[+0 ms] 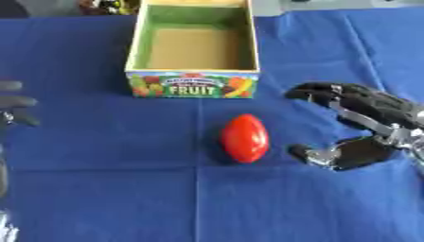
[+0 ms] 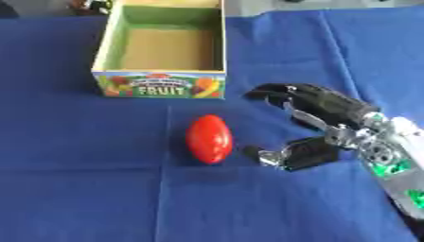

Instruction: Pick up objects on the table and place them in the box.

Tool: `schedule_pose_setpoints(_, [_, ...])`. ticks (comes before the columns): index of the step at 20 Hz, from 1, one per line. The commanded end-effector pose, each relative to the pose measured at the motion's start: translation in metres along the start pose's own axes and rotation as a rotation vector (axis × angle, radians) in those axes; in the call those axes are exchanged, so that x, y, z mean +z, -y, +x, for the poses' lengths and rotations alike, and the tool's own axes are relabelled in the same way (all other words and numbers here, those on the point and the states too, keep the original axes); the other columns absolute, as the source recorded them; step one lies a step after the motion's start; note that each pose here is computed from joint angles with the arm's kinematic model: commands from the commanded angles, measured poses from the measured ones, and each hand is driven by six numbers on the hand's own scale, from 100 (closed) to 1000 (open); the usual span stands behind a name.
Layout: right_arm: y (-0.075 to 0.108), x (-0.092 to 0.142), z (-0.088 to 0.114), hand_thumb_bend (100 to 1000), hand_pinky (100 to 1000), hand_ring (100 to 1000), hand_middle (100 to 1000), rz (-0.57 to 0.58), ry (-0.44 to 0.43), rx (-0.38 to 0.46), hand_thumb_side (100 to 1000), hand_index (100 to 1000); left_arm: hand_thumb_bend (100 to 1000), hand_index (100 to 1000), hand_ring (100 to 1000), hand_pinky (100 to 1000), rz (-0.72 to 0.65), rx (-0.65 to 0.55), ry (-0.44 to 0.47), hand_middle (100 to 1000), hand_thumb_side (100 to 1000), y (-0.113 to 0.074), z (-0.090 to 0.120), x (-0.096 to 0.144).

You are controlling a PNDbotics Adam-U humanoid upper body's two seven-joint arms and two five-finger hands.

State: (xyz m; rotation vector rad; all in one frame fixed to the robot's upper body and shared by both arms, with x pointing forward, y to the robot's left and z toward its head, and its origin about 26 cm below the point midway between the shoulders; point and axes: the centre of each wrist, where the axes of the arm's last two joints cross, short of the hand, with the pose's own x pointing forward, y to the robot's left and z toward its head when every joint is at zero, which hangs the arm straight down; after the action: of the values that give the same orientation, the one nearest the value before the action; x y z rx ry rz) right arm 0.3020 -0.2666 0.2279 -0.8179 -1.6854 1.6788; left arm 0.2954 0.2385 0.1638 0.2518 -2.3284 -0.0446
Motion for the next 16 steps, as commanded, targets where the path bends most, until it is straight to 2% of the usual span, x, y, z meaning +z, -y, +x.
schedule_pose_setpoints(1, [0.0077,0.0023,0.0024,438,921,948,914,-0.008,0.006,0.029,828,1000,100,817,573,426,-0.005,0.005,0.021,625,1000,-0.0002,0.0058,-0.0023])
schedule_pose_setpoints(11, [0.0058,0.0025,0.0025,431,903,940,908,-0.012,-0.009,0.003,858,1000,100,815,574,427,-0.007,0.005,0.023,625,1000,0.0005,0.0064,-0.0031])
schedule_pose_setpoints(16, [0.011,0.0028,0.0016,455,874,928,901,0.02,0.006,0.014,771,1000,100,815,575,427,-0.01,0.006,0.024,625,1000,0.001,0.0067,-0.0036])
